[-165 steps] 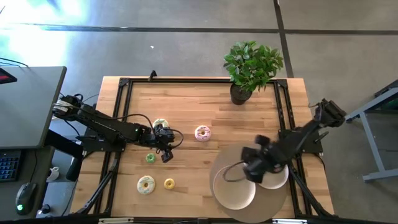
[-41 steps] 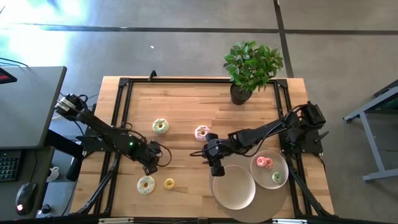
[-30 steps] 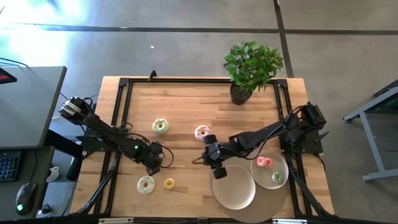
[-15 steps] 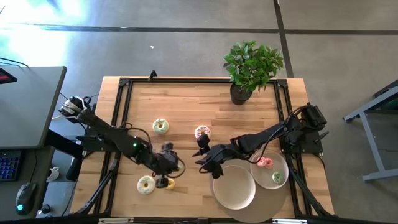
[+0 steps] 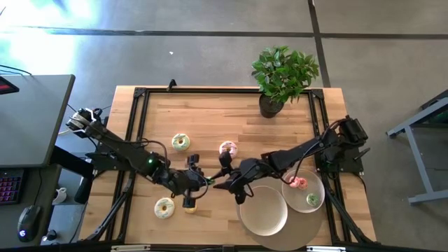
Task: Pick & Place donuts
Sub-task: Put the small green donut into the right white plate
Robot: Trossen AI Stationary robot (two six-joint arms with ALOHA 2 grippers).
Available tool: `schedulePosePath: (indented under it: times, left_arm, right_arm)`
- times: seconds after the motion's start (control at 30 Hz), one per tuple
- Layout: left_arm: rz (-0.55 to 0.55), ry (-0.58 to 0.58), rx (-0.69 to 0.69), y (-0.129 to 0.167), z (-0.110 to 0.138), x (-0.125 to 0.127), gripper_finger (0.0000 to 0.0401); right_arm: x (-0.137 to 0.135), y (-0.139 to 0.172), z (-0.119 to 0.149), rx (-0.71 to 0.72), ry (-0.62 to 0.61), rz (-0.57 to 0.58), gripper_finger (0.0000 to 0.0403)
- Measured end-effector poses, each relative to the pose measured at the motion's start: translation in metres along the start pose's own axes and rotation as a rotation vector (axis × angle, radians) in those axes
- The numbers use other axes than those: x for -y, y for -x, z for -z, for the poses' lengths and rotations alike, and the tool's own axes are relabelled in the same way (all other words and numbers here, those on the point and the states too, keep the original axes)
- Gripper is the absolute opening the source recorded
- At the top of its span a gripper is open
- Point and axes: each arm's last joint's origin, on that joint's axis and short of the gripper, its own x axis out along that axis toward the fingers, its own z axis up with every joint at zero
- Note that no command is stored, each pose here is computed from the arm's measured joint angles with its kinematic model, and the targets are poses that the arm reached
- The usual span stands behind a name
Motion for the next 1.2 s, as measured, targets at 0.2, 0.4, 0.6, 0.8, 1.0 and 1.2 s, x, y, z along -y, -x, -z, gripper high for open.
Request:
schedulePosePath:
  times: [0.2,0.4,0.6,0.8,1.0,1.2]
  left_arm:
    - [-0.033,-0.018,0.013,0.000,-0.001,-0.001,0.0002]
    - [-0.042,-0.020,0.013,0.000,0.000,-0.001,0.0001]
    - [-0.056,-0.014,0.013,0.000,0.000,-0.002,0.0019]
    - [-0.086,-0.015,0.018,-0.001,0.000,-0.002,0.0099]
    - [-0.119,0.012,0.005,-0.006,0.001,-0.006,0.0177]
    - [-0.150,0.023,0.010,-0.005,0.001,-0.007,0.0199]
  right_arm:
    - [0.003,0.000,0.001,-0.003,-0.005,0.018,0.0130]
    - [0.003,0.000,0.002,-0.020,-0.002,0.042,0.0073]
    - [0.005,0.000,0.004,-0.035,-0.007,0.034,0.0017]
    - [0.006,0.000,0.005,-0.051,-0.036,0.049,0.0016]
    - [0.004,0.002,0.011,-0.152,-0.173,0.083,0.0013]
    - [-0.018,0.020,0.025,-0.442,-0.221,0.055,0.0011]
